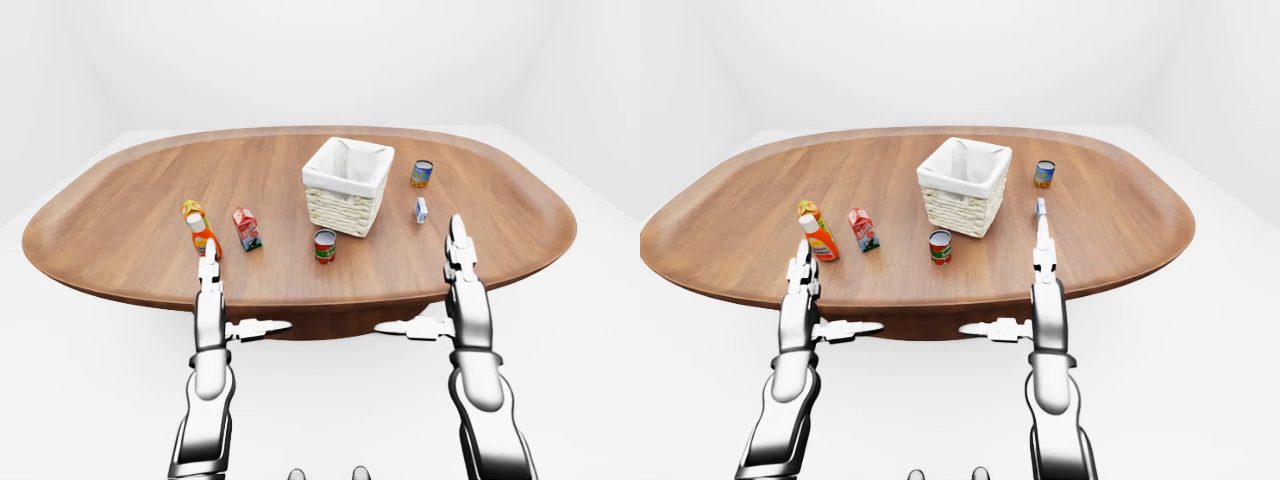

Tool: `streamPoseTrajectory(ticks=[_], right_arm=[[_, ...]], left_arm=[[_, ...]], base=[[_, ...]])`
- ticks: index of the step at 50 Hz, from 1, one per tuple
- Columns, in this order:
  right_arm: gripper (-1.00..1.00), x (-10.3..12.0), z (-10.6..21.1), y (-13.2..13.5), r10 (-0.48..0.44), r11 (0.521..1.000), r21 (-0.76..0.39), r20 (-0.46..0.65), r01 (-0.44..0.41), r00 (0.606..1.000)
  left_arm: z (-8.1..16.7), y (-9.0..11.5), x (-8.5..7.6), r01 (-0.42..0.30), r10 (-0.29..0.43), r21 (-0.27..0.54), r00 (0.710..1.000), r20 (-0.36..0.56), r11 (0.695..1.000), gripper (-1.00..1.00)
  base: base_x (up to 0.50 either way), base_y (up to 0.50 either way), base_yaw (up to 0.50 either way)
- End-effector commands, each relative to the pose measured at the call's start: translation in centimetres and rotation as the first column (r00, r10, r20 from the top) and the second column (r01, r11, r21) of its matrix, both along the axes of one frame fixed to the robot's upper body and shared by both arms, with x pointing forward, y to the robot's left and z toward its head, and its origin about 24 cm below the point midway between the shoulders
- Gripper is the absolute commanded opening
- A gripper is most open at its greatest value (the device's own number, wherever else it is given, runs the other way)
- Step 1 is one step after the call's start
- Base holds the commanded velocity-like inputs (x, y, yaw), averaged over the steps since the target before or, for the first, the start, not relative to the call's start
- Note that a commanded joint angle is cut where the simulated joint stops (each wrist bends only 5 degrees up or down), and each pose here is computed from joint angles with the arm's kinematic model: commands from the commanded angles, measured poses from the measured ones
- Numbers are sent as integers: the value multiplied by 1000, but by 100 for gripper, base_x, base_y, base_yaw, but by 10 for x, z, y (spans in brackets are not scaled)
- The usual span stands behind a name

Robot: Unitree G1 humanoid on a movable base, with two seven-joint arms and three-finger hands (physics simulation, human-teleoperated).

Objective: Pick the milk and place it in the basket.

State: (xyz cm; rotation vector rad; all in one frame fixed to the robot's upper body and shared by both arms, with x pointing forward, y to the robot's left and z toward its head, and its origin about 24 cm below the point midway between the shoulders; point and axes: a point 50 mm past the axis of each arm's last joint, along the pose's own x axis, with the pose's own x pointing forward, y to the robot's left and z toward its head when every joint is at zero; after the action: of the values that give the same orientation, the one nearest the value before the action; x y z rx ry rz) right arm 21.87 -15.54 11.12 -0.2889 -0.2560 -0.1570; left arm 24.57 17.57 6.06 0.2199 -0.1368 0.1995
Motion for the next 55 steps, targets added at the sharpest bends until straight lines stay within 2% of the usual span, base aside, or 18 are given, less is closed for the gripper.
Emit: streamPoseTrajectory(ticks=[1, 13, 18, 27, 40, 55], right_arm=[[100, -4, 9, 3, 14, 1000, -8, 35, -14, 999], [100, -7, 20, 3, 24, 1000, -6, 84, -23, 996], [100, -9, 21, 3, 28, 1000, -4, 88, -28, 996], [100, -14, 31, 5, 40, 999, -13, 133, -39, 990], [100, -17, 31, 5, 43, 999, -19, 129, -41, 991], [100, -17, 34, 5, 45, 999, -20, 141, -43, 989]], left_arm=[[12, -4, -6, 32, -33, 16, 999, 36, 999, 100], [27, -8, -11, 45, -47, 37, 997, 64, 998, 100], [28, -6, -10, 33, -34, 19, 998, 54, 999, 100], [42, -8, -23, 43, -46, 32, 995, 87, 999, 100], [35, -8, -22, 46, -49, 39, 995, 82, 998, 100], [39, -11, -29, 62, -66, 48, 994, 93, 997, 100]], base=[[0, 0, 0], [0, 0, 0], [16, 0, 0], [11, 0, 0], [5, 0, 0], [6, 0, 0]])
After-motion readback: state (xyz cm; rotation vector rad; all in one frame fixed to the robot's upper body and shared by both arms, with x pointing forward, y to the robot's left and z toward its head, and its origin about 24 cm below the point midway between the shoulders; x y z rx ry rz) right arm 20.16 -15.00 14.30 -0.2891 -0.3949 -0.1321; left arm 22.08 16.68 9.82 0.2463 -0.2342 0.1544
